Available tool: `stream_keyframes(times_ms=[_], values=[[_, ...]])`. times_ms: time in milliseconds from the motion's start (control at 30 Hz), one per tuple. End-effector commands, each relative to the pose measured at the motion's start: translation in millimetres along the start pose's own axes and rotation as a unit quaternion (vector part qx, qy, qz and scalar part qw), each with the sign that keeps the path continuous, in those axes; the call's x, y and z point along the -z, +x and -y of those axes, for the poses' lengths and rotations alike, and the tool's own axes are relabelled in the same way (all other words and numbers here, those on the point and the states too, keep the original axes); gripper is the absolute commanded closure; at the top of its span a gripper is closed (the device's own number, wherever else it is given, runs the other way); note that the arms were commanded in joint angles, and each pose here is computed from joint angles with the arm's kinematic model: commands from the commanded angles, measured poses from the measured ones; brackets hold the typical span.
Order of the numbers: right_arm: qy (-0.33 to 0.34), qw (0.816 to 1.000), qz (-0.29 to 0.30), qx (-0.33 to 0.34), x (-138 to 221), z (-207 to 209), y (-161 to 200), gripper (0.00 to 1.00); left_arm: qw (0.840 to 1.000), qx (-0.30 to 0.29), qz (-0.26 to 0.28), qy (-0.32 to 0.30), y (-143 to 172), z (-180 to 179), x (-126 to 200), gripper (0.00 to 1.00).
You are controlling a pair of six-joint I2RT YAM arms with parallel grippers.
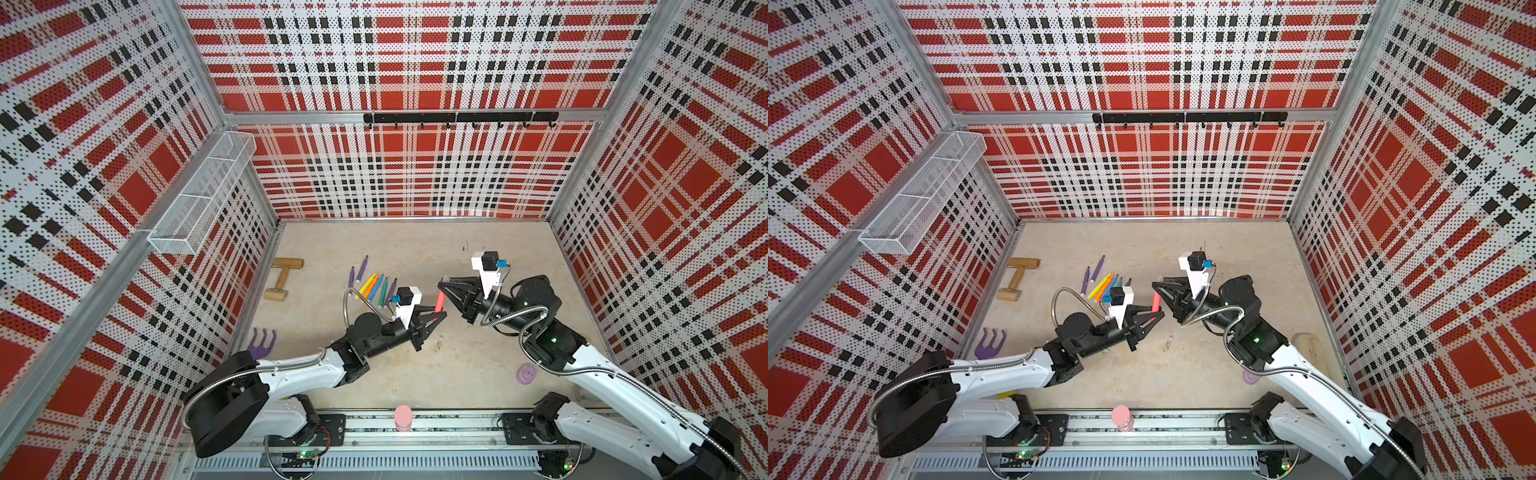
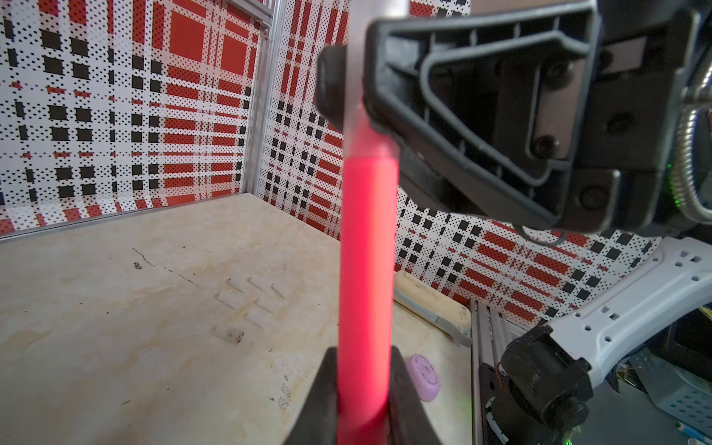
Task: Remove pen caps from pens
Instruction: Open the pen cap on the pen, then place the pen cap to the middle-right of the table.
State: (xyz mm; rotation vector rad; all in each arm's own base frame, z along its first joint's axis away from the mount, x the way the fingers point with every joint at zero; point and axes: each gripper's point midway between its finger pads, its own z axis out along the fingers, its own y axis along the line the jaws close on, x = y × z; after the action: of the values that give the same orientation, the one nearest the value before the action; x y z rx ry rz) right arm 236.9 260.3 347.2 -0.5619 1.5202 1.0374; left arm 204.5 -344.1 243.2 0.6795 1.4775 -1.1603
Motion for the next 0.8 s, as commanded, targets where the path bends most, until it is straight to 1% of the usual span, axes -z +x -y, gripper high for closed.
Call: stream_keyframes(times_ms=[0,67,167,267,367,433,500,567,633,700,733,767], values=[[-0.039,0.923,0.370,0.097,86.1,-54.2,-179.3,1.00,0.979,0.078,-0.184,-0.048,116.2,-22.0,26.8,1.00],[-0.085,0.914,0.388,0.087,88.7,-64.2,-177.7,1.00,0.979,0.080,-0.183,-0.044,116.9,-20.6,25.6,1.00],[-0.145,0.906,0.391,0.064,82.1,-73.8,-175.8,1.00,0.979,0.082,-0.183,-0.042,117.9,-20.1,23.6,1.00],[-0.156,0.903,0.396,0.057,75.7,-73.7,-181.0,1.00,0.979,0.083,-0.185,-0.037,118.8,-17.9,21.1,1.00],[-0.101,0.914,0.387,0.068,67.1,-60.8,-188.1,1.00,0.977,0.083,-0.191,-0.038,124.1,-16.7,19.9,1.00],[-0.064,0.917,0.385,0.081,68.3,-54.0,-193.3,1.00,0.976,0.084,-0.195,-0.039,128.1,-16.8,20.1,1.00],[-0.047,0.919,0.380,0.091,70.7,-52.4,-194.8,1.00,0.976,0.084,-0.194,-0.044,129.3,-19.2,21.1,1.00],[-0.032,0.925,0.366,0.099,70.1,-50.6,-193.4,1.00,0.977,0.084,-0.190,-0.045,127.1,-20.1,20.6,1.00],[0.002,0.931,0.350,0.103,69.7,-42.0,-191.9,1.00,0.978,0.083,-0.185,-0.045,122.7,-20.7,19.9,1.00],[0.078,0.944,0.304,0.104,64.0,-18.6,-187.0,1.00,0.981,0.081,-0.173,-0.045,113.6,-20.8,19.1,1.00],[0.123,0.947,0.276,0.112,61.8,-4.9,-182.7,1.00,0.982,0.082,-0.164,-0.049,107.4,-22.4,19.5,1.00],[0.184,0.945,0.243,0.115,62.0,15.2,-177.5,1.00,0.983,0.082,-0.155,-0.053,101.2,-24.7,21.0,1.00]])
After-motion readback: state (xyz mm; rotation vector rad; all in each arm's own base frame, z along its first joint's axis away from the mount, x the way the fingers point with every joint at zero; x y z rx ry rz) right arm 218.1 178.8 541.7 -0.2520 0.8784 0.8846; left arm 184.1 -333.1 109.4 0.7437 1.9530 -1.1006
